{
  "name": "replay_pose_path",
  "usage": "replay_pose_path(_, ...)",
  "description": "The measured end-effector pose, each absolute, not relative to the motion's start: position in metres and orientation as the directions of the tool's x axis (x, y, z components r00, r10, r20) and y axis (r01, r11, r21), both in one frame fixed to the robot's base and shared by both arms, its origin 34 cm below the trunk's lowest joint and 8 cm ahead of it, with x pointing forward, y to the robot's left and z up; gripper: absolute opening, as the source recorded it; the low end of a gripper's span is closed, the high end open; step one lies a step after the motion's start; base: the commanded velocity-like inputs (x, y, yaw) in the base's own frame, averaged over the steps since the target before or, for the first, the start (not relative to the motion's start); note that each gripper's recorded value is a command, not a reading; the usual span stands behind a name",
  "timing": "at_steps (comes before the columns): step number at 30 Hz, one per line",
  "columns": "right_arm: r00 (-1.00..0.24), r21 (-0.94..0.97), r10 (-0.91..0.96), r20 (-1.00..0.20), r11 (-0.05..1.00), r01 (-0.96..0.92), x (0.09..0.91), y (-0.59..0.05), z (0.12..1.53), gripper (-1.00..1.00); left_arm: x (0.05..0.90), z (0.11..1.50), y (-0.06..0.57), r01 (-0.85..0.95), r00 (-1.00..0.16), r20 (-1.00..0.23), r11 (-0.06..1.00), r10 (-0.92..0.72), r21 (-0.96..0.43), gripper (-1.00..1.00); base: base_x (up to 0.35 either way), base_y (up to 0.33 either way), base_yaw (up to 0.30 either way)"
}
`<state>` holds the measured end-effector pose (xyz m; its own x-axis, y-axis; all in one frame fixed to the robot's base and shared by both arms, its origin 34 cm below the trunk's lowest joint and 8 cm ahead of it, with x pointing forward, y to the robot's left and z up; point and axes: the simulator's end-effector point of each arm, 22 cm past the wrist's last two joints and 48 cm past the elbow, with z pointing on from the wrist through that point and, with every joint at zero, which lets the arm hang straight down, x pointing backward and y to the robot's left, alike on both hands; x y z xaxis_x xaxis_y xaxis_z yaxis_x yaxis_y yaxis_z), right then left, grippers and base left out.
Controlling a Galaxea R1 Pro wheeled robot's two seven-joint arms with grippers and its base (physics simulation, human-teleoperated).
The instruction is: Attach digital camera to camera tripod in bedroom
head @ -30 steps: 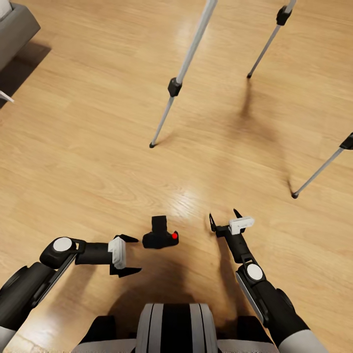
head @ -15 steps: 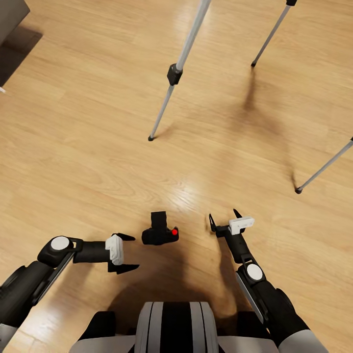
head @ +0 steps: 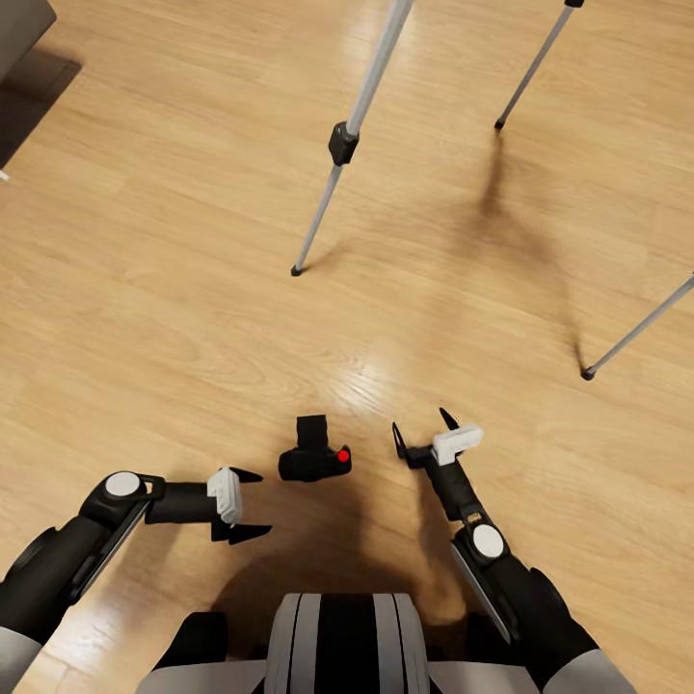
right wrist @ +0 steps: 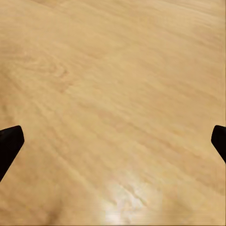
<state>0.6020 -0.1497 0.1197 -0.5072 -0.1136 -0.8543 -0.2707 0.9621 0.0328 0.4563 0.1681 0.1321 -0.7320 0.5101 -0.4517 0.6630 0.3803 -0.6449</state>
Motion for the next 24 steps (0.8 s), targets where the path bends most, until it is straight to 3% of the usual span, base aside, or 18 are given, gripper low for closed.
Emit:
replay_pose_path(7, -0.328, 0.058, -0.037, -0.944, 0.960, -0.275, 0.622, -0.138, 0.164, 1.00, 0.456, 0.131, 0.168, 0.663, -0.732, -0.451, 0.380, 0.510, -0.646, 1.00, 0.000, 0.000, 0.000)
replay_pose_path(24, -0.242, -0.003, -0.068, -0.968, 0.965, -0.261, 0.656, -0.168, 0.181, 1.00, 0.499, 0.136, 0.172, 0.685, -0.724, -0.498, 0.420, 0.476, -0.595, 1.00, 0.000, 0.000, 0.000)
